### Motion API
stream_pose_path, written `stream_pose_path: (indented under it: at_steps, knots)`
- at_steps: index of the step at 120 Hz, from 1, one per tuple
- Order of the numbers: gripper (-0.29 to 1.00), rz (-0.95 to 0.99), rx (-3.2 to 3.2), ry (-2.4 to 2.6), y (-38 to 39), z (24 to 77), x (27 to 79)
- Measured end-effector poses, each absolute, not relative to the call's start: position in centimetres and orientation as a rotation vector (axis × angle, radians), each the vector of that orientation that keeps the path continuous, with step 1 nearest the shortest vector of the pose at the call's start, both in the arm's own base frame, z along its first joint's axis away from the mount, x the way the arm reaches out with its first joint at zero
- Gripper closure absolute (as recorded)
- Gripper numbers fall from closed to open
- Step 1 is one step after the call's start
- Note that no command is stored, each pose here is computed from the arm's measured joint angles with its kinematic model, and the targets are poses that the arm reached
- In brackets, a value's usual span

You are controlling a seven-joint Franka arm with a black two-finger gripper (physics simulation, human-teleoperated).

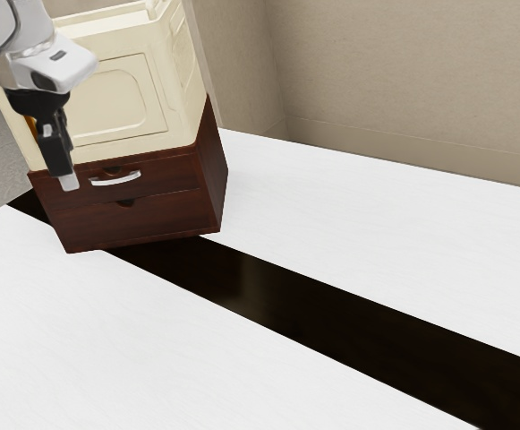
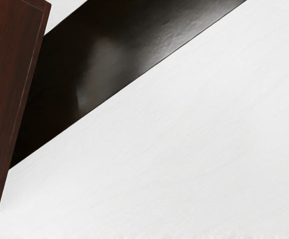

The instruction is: Pull the drawer handle with one arm to open the drawer

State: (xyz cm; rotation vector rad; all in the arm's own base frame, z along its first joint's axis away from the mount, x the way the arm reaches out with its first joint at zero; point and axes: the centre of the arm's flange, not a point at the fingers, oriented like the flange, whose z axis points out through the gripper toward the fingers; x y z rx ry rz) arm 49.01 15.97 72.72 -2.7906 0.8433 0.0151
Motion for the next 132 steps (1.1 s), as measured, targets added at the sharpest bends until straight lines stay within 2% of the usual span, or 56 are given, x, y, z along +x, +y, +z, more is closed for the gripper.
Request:
stream_pose_path:
  at_steps: [44,105,132]
  knots:
    - [0.00,0.136,-2.730,0.829,20.4,69.3,46.8]
    - [0.00,0.081,-2.664,0.818,28.3,67.4,45.9]
    - [0.00,0.027,-2.591,0.878,28.3,66.9,47.7]
